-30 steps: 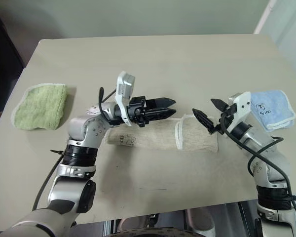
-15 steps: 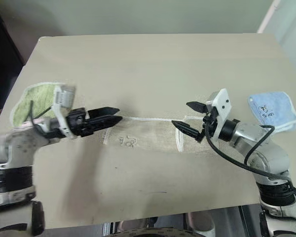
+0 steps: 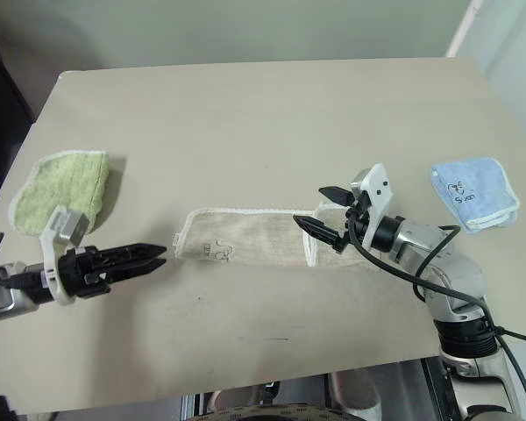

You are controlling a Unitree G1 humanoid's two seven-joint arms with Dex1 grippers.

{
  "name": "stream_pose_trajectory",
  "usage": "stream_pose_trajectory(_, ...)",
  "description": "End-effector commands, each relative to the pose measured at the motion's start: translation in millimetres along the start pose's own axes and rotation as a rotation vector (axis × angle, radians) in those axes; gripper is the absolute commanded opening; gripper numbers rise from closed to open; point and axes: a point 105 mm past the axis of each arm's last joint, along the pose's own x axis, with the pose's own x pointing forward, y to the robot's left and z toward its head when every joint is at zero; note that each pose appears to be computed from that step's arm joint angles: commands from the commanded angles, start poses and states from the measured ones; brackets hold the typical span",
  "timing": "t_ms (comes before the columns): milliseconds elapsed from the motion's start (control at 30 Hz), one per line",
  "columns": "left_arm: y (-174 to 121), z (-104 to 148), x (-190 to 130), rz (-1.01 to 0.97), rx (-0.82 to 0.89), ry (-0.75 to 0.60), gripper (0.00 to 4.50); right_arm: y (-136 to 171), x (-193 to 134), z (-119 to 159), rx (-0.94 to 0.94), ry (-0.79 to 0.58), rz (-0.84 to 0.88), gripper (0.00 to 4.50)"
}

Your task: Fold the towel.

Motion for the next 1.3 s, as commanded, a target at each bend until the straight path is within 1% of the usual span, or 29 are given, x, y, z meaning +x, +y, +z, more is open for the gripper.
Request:
stream_pose_trajectory(33,1.3,-0.7,-3.5,0.015,-0.037,0.014,4.48,0.8,1.4,12.0,-0.017,-0.040,-0.002,4.50)
stream_pose_trajectory(167,3.6,-1.8,8.9,0.000,-0.067,0.021,4.48,-1.1,1.3,11.5,-0.012,-0.045,-0.020,4.50)
stream_pose_trajectory(333,1.9,2.1,33.4,-0.050,-0.093,0.006,4.48,-4.6,-2.0,13.1,-0.010,-0.054,-0.051,4.50)
stream_pose_trajectory(467,6.0,12.4,48.2,-0.049,-0.138,-0.029,4.48,-6.1,-4.9,13.2,-0.013,-0.051,-0.072,4.50)
stream_pose_trajectory(567,7.9,17.5,51.4,-0.043,-0.164,-0.041,4.48,-7.6,-8.1,12.7,-0.011,-0.050,-0.091,4.50)
stream_pose_trajectory(833,13.1,18.3,56.0,-0.021,-0.208,-0.041,4.48,-9.4,-11.8,11.2,-0.008,-0.048,-0.123,4.50)
stream_pose_trajectory(1000,13.6,14.6,60.8,-0.004,-0.201,-0.022,4.48,-11.3,-13.7,10.7,-0.009,-0.047,-0.141,4.50)
stream_pose_trajectory(1100,13.6,17.0,64.2,0.003,-0.188,-0.039,4.48,-12.1,-14.7,10.8,-0.013,-0.046,-0.148,4.50)
stream_pose_trajectory(1167,13.3,18.5,65.9,0.002,-0.182,-0.053,4.11,-12.9,-15.3,11.1,-0.017,-0.048,-0.155,4.50)
stream_pose_trajectory(1200,12.3,18.4,66.3,-0.004,-0.178,-0.053,3.85,-13.2,-15.4,11.3,-0.019,-0.048,-0.158,4.50)
stream_pose_trajectory(1267,11.4,17.7,66.8,-0.009,-0.175,-0.051,3.24,-13.7,-16.2,11.4,-0.020,-0.049,-0.164,4.50)
stream_pose_trajectory(1300,11.3,17.8,66.8,-0.009,-0.174,-0.051,2.86,-13.9,-16.5,11.4,-0.020,-0.049,-0.166,4.50)
